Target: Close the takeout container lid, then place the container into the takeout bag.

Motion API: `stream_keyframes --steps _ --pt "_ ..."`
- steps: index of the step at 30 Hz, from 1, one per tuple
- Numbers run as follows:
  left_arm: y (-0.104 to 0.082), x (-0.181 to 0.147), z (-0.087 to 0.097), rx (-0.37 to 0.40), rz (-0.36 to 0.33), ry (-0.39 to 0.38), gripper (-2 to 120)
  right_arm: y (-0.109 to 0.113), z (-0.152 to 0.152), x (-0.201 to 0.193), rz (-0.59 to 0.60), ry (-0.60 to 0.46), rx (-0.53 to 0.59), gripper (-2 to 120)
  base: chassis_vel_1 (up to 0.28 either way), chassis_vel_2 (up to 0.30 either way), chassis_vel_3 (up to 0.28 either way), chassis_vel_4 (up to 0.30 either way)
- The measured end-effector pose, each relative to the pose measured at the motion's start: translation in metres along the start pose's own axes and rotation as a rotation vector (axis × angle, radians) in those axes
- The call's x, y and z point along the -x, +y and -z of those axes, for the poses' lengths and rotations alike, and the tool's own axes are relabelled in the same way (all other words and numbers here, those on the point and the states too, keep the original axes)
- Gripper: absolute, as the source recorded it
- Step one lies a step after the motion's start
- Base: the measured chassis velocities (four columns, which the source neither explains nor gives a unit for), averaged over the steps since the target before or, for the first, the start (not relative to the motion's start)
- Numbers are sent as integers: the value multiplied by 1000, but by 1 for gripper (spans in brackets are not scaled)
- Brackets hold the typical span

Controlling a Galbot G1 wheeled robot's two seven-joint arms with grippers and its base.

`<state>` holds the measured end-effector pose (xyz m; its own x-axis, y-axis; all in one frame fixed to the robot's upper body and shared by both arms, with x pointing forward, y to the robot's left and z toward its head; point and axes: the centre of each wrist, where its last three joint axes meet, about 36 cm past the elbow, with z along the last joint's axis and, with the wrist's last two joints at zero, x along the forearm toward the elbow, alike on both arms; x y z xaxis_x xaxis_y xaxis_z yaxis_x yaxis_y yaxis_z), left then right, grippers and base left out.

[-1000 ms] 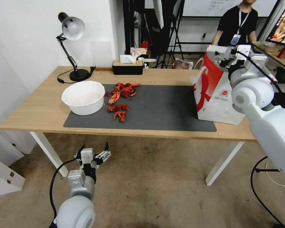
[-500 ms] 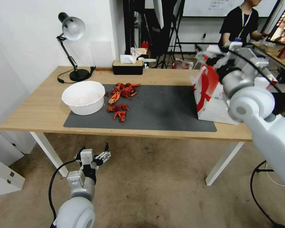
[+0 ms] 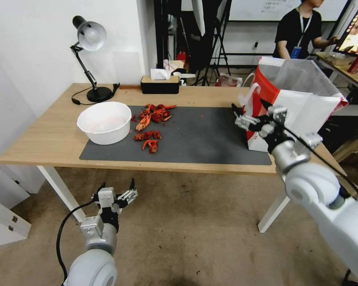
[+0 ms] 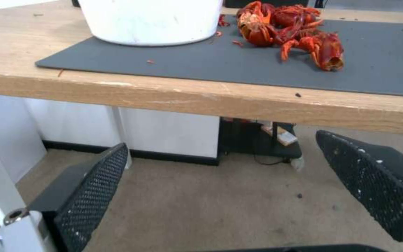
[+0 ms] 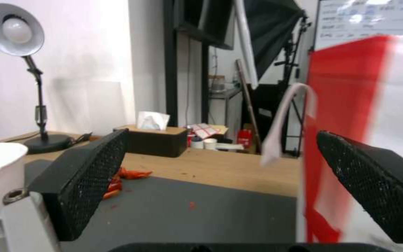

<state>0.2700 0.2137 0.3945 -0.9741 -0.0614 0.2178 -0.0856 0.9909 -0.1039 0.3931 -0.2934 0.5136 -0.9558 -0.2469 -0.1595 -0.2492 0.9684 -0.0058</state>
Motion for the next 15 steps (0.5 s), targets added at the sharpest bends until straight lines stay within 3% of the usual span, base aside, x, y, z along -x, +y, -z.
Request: stream_keyframes --steps 6,15 --pt "-1 0 -3 -13 -5 -21 100 4 -30 -35 -46 -3 13 100 0 0 0 0" --pt "2 3 -15 -38 -7 -95 100 34 -85 -94 -118 -2 74 100 0 0 0 0"
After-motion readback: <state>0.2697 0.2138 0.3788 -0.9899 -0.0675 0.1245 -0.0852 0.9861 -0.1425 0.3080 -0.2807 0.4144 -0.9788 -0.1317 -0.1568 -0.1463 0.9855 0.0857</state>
